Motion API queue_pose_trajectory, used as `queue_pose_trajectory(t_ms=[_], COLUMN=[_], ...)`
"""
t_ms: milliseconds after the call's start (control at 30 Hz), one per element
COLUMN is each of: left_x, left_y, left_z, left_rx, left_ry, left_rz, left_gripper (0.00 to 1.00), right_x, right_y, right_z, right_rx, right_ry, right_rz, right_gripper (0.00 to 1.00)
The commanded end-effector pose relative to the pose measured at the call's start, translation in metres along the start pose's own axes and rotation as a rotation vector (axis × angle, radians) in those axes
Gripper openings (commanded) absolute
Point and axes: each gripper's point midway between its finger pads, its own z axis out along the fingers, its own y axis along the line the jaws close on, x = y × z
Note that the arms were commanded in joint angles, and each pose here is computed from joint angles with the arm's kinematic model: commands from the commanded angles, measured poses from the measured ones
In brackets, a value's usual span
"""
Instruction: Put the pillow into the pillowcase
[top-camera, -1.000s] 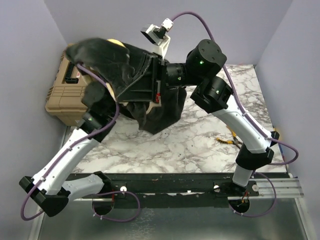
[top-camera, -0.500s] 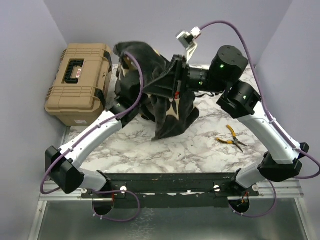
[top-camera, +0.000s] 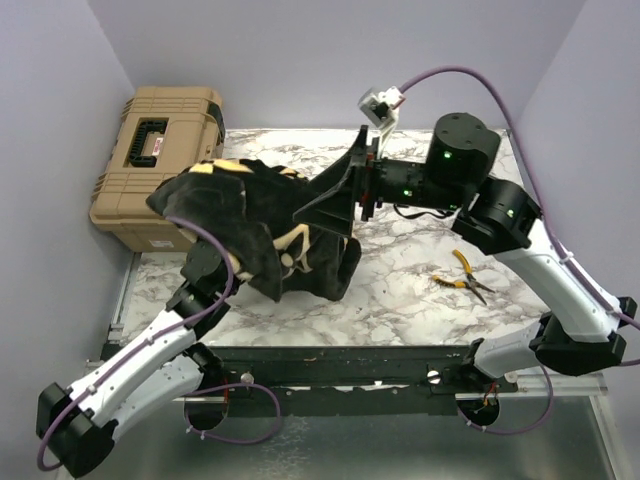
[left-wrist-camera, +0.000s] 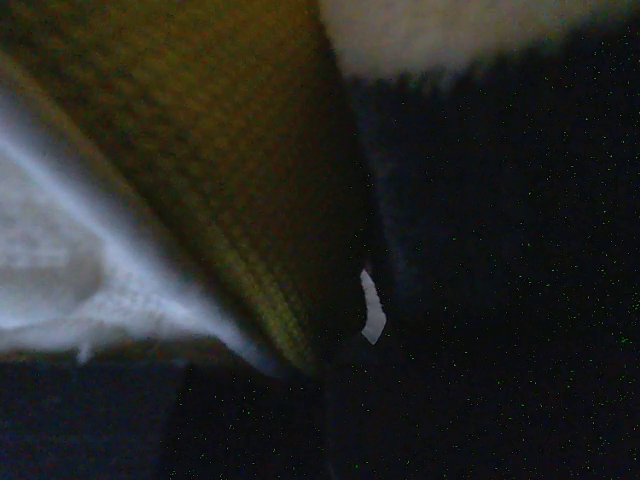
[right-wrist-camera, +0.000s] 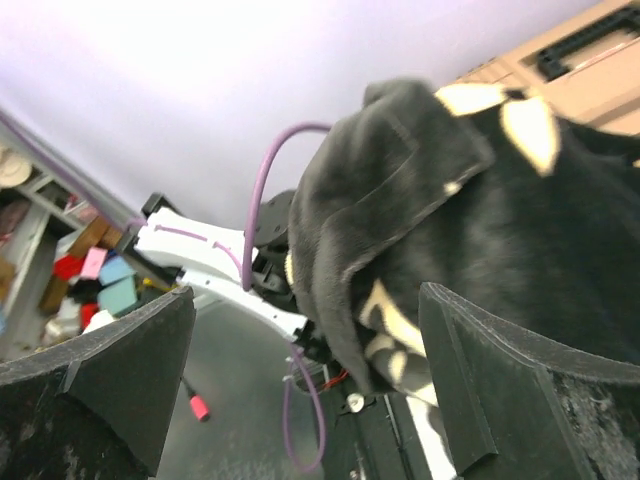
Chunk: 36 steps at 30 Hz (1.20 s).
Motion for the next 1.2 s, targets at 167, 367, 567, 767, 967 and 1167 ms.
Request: queue_pose_trajectory(t_ms=[167, 367, 567, 767, 967, 1167], left_x=[0.016, 0.067, 0.124, 0.175, 0.231, 0.233], left_y=[0.065, 0.088, 0.097, 0.078, 0.022, 0.034], left_z=[-0.053, -0.065, -0.049, 0.002, 0.076, 0.096], left_rx=[-0.126, -0.241, -0.254, -0.188, 0.023, -0.038], left_ry=[-0.033, 0.172, 0.327, 0.442, 0.621, 0.554], left_rz=[-0.281, -0.297, -0.319, -0.321, -0.292, -0.288], left_gripper=[0.00, 0.00, 0.00, 0.00, 0.00, 0.00], right_x=[0.032, 0.103, 0.160, 0.175, 0.175, 0.176], right_y=[-0.094, -0.161, -0.199, -0.217, -0.225, -0.229], right_z=[-0.031, -0.057, -0.086, -0.116, -0.134, -0.142], right_rx=[0.415, 0.416, 0.492, 0.651, 0.742, 0.786], right_ry=[0.043, 0.089, 0.108, 0.124, 0.136, 0.141], right_rz=[0.162, 0.469, 0.619, 0.568, 0.518, 0.502], right_gripper=[0.98, 0.98, 0.98, 0.99, 0.99, 1.00])
